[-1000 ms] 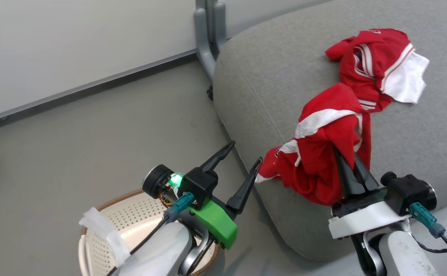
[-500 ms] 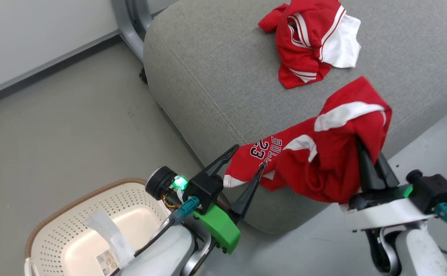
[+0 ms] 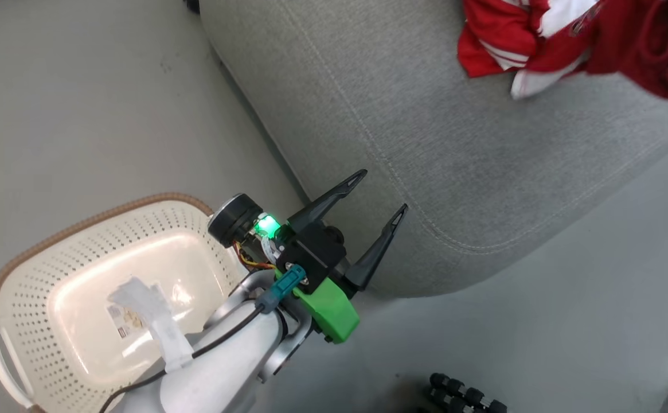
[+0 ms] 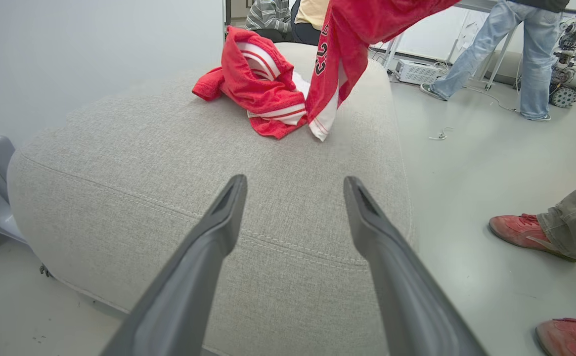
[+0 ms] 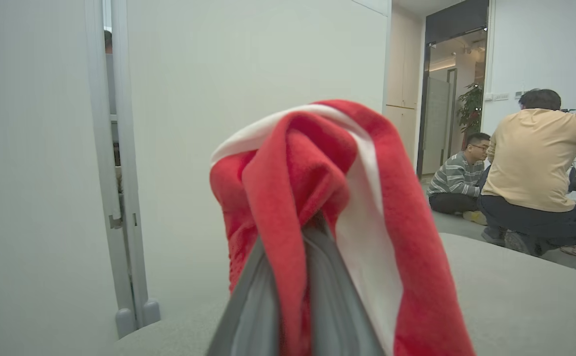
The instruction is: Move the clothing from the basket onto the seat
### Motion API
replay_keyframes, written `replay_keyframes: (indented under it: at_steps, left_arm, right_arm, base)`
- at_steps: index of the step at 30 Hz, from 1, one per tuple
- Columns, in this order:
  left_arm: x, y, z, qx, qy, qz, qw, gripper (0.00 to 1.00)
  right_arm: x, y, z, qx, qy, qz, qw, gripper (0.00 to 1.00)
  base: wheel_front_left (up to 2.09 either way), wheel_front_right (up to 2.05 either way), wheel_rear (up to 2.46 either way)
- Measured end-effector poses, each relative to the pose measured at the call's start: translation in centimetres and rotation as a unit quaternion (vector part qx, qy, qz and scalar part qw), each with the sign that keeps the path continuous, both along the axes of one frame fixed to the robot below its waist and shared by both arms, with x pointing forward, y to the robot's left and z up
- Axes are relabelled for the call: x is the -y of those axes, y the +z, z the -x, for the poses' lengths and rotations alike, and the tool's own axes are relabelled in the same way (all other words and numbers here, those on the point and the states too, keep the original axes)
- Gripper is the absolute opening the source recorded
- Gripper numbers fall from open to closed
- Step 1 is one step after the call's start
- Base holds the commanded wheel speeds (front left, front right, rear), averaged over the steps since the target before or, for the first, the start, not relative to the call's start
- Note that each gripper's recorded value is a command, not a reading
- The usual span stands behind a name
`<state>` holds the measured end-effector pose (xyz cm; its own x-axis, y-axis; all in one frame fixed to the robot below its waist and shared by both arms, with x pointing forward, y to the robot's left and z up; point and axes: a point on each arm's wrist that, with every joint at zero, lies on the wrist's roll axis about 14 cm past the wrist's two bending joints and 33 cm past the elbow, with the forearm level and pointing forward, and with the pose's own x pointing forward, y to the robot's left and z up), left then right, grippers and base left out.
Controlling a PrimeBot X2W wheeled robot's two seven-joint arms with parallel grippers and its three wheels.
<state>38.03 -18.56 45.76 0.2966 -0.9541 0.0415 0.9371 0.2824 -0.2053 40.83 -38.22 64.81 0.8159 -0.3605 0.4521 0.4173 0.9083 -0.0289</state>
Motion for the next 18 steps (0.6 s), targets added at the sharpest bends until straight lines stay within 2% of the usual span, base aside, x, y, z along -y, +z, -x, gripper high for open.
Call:
replay_keyframes:
  at_steps: [8,11,14,18]
  left_arm:
    - [-2.1,-4.8,-3.4,-0.040,0.038,-0.004,0.998,1.00]
    - [-3.0,-6.9,-4.4,-0.058,0.055,-0.012,0.997,1.00]
    - [-4.1,-9.4,-4.8,-0.080,0.067,-0.029,0.994,1.00]
    - [-5.5,-11.4,-5.5,-0.095,0.087,-0.039,0.991,1.00]
  right_arm:
    - [3.6,2.5,-8.6,-0.005,-0.005,0.074,0.997,0.00]
    - [4.2,2.3,-11.6,-0.005,0.001,0.074,0.997,0.00]
    - [5.6,-1.0,-14.2,-0.038,-0.007,0.049,0.998,0.00]
    - [7.1,-10.4,-16.1,-0.146,-0.021,-0.005,0.989,0.00]
  base:
    - [0.00,0.00,0.00]
    - [0.00,0.00,0.00]
    - [0.00,0.00,0.00]
    - [0.00,0.00,0.00]
